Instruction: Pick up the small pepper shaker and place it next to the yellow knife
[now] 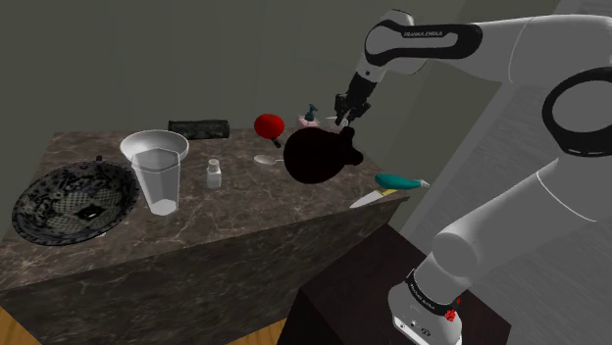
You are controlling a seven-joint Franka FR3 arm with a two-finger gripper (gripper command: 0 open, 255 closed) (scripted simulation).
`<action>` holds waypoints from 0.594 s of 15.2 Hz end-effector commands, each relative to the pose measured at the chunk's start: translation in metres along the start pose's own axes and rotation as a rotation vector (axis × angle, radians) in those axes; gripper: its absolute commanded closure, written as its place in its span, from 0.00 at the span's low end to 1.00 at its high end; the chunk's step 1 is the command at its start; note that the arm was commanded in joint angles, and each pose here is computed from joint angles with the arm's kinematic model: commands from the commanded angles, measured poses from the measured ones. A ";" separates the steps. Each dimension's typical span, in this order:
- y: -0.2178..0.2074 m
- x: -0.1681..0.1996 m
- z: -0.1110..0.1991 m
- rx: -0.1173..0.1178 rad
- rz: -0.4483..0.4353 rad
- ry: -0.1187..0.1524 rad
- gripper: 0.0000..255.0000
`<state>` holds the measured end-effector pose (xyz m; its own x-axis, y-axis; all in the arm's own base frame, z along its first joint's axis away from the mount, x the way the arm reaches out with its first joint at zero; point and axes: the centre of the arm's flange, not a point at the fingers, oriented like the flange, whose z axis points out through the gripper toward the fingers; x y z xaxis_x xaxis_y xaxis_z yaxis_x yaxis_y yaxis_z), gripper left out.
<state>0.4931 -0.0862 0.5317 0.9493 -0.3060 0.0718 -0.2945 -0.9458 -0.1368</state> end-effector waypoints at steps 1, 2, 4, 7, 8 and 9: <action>0.025 0.002 -0.001 -0.001 -0.001 -0.007 1.00; 0.038 0.004 -0.003 -0.001 -0.001 -0.007 1.00; 0.064 0.008 -0.007 -0.001 -0.001 -0.007 1.00; 0.103 0.014 -0.012 -0.001 -0.001 -0.007 1.00; 0.116 0.016 -0.013 -0.001 -0.001 -0.007 1.00; 0.129 0.017 -0.015 -0.001 -0.001 -0.007 1.00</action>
<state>0.4718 -0.2005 0.5289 0.9499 -0.3057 0.0656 -0.2950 -0.9458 -0.1359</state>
